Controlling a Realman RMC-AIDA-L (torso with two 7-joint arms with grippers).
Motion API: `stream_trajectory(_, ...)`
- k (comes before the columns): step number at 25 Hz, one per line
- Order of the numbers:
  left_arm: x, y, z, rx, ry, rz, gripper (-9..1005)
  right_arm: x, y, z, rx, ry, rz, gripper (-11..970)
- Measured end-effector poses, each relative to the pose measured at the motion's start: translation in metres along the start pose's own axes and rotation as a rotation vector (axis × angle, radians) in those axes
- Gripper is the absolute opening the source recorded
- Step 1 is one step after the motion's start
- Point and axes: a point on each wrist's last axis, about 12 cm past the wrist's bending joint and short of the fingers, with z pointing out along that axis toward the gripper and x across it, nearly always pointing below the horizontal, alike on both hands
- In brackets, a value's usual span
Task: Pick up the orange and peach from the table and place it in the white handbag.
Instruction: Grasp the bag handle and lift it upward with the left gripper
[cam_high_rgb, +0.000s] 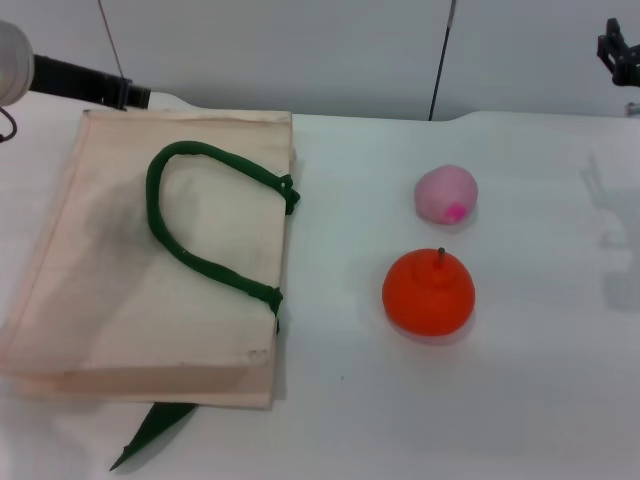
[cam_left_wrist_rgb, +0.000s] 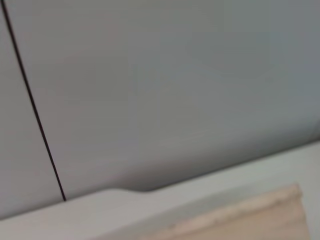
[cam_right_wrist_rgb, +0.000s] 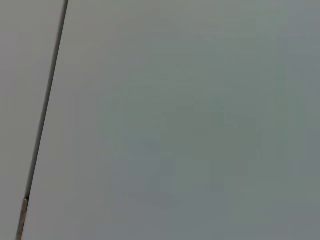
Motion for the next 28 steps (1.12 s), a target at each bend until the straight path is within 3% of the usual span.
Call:
stream_trajectory(14, 0.014, -0.007, 0.011, -0.055, 0.27, 0.102, 344, 0.0, 0.0, 0.0, -0.001, -0.001, 0.0, 790)
stream_trajectory(19, 0.016, -0.008, 0.016, -0.06, 0.283, 0.104, 342, 0.0, 0.0, 0.0, 0.0, 0.0, 0.0, 790)
stream_trajectory(28, 0.013, -0.012, 0.029, -0.035, 0.2, 0.012, 339, -0.001, 0.0, 0.0, -0.001, -0.002, 0.0, 791)
